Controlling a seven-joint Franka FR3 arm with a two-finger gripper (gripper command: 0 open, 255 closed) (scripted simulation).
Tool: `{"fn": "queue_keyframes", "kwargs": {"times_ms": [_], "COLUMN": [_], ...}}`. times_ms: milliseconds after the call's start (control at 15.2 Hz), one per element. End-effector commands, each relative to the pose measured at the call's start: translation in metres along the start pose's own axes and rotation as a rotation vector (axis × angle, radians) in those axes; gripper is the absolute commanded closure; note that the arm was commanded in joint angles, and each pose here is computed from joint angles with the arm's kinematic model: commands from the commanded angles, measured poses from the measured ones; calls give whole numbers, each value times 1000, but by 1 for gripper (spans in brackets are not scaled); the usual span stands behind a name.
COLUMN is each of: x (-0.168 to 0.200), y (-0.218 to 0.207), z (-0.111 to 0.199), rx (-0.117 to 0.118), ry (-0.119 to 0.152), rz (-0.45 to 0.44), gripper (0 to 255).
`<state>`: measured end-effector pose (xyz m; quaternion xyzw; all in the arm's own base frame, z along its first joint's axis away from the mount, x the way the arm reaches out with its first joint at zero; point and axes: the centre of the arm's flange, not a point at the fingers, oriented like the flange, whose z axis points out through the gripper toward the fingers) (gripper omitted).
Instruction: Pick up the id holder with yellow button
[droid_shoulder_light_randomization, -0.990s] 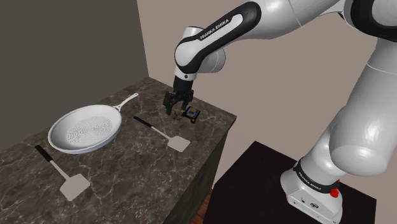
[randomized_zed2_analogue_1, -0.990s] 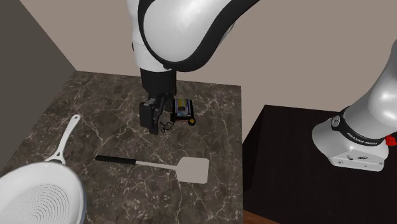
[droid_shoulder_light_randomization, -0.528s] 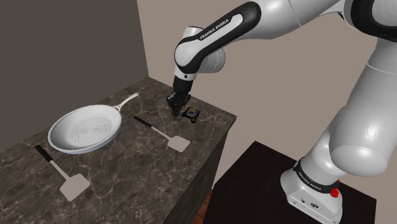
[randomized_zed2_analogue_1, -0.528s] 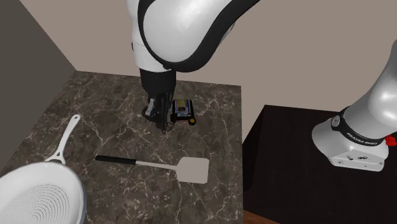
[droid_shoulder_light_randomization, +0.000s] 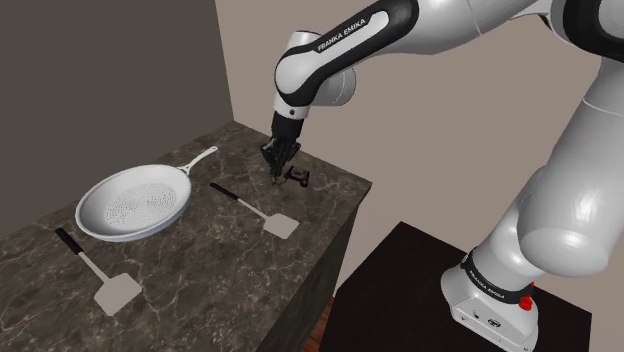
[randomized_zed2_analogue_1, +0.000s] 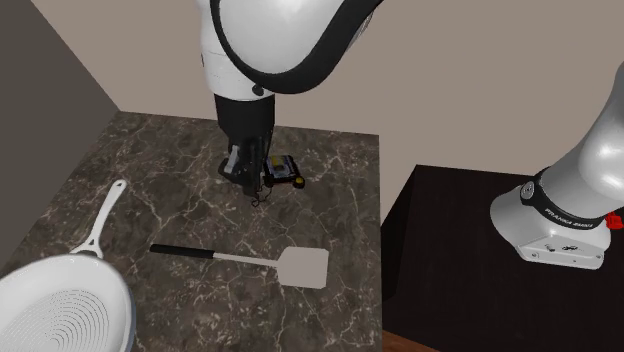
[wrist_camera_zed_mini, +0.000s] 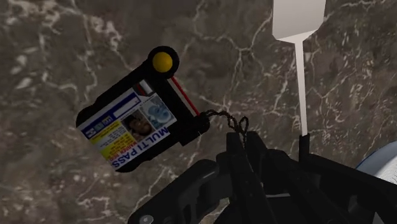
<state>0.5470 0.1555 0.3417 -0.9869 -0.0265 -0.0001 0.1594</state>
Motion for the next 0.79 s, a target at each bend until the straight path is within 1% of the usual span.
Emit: {"fn": "queue_keyframes", "kwargs": {"times_ms": [0,594,726], "x": [-1,0,0], "y": [-3,-18,-18], "z": [-10,-55,-55], "rx": [0,0,0], "ry": [-1,-1,-1], "rz": [0,0,0], "gripper": [255,255,255]}}
